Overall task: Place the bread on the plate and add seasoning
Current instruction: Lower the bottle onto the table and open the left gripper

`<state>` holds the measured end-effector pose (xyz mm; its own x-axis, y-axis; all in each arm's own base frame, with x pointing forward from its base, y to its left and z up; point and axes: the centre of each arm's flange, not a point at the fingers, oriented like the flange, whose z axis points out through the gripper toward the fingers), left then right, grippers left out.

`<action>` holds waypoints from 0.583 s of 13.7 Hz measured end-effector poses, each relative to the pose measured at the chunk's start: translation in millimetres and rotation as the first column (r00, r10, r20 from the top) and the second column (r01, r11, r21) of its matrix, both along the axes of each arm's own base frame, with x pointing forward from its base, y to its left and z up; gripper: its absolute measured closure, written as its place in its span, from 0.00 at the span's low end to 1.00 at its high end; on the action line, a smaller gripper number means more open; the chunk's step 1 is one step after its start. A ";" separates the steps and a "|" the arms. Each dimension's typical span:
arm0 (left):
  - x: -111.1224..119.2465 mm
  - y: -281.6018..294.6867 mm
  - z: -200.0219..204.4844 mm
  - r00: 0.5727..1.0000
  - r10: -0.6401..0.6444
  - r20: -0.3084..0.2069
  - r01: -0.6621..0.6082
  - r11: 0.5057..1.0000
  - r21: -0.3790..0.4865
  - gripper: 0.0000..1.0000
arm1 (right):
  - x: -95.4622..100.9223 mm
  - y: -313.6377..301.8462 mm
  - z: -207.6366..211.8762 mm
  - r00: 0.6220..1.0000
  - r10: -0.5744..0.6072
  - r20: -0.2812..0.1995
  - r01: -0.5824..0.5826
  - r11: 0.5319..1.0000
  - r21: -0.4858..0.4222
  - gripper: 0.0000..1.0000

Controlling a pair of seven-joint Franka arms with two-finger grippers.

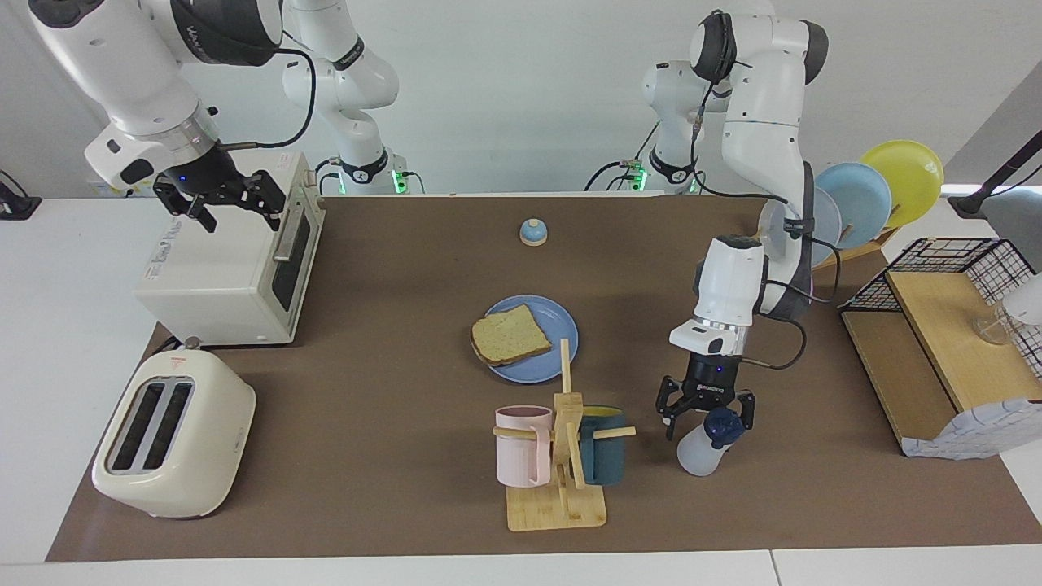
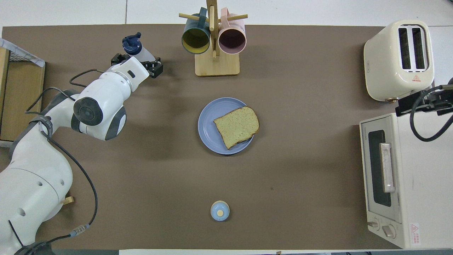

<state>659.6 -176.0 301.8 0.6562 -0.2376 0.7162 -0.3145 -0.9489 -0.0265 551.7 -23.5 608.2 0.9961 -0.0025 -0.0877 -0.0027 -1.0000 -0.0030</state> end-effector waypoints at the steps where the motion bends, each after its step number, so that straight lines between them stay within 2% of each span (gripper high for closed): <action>1: 0.0 0.1 -0.1 1.000 0.000 0.000 0.000 1.000 0.000 0.00 | 0.0 0.0 0.0 1.000 0.000 0.000 0.000 1.000 0.000 0.00; 8: 0.5 8.2 -4.6 1.000 0.013 -0.009 -0.013 1.000 0.001 0.00 | 0.0 0.0 0.0 1.000 0.000 0.000 0.000 1.000 0.000 0.00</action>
<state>660.1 -167.7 297.2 0.6655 -0.2297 0.7102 -0.3026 -0.9528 -0.0247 551.7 -23.4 608.2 0.9961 -0.0024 -0.0877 -0.0027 -1.0000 -0.0030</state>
